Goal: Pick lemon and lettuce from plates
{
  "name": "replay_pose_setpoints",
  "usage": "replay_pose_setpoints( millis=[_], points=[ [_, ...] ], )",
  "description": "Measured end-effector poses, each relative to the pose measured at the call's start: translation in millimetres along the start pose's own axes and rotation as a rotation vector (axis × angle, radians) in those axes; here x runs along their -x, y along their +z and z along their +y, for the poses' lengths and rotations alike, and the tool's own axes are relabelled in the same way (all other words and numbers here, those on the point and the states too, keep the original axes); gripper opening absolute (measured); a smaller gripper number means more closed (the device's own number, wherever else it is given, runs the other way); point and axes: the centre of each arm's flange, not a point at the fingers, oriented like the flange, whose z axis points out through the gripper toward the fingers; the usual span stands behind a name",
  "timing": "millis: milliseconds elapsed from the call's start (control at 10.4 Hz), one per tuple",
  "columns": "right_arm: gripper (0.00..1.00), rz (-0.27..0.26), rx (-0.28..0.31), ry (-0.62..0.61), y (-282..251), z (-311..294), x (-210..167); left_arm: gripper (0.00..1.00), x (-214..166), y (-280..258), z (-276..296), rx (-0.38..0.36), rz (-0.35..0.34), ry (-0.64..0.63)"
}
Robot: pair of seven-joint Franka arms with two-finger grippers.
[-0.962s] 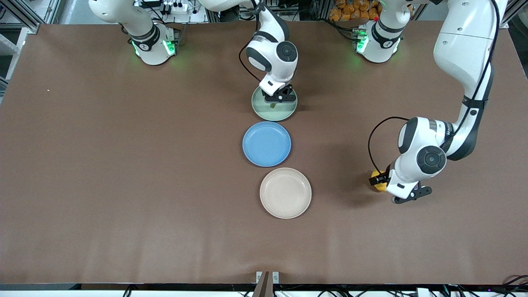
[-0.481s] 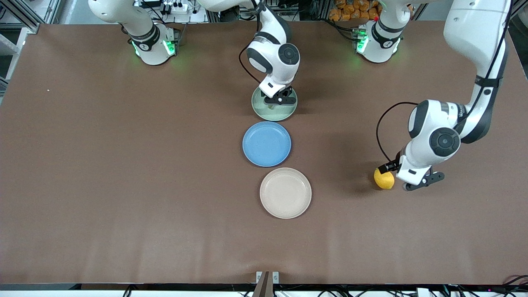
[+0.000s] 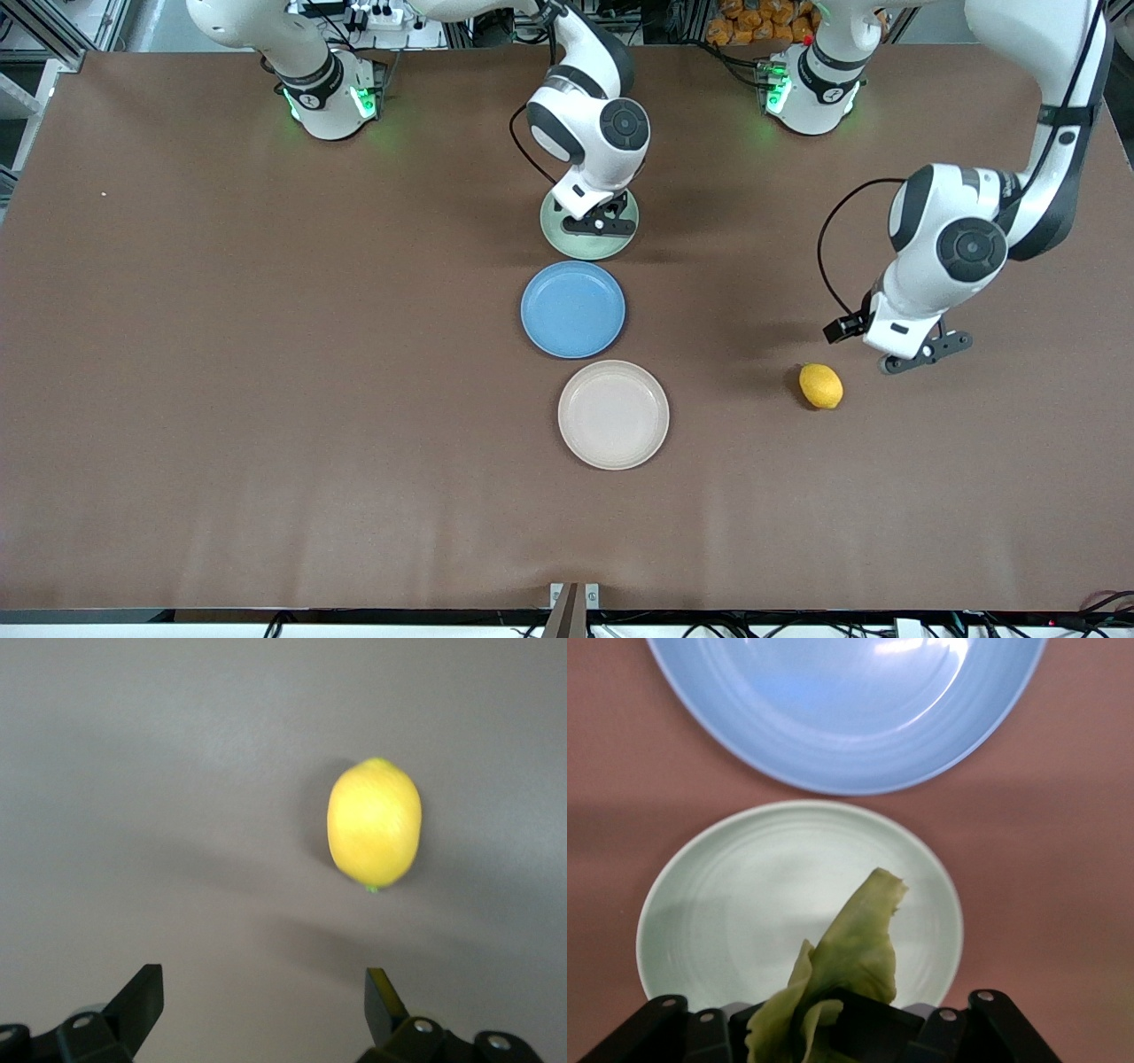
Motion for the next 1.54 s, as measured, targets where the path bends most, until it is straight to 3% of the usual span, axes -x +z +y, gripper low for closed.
replay_pose_setpoints(
  millis=[481, 674, 1058, 1540],
  points=[
    [0.03, -0.058, -0.018, -0.002, -69, 78, -72, 1.0, 46, -35, -18, 0.008, 0.036, -0.005],
    [0.03, -0.11, -0.014, -0.05, -82, 127, -116, 1.0, 43, -51, -17, 0.03, 0.067, -0.013],
    [0.04, -0.144, -0.062, -0.145, -87, 223, -190, 1.0, 14, -122, -5, 0.13, 0.174, -0.008],
    [0.04, -0.212, -0.001, -0.139, -76, 383, -257, 1.0, 6, -192, -7, 0.151, 0.119, 0.098]
  ],
)
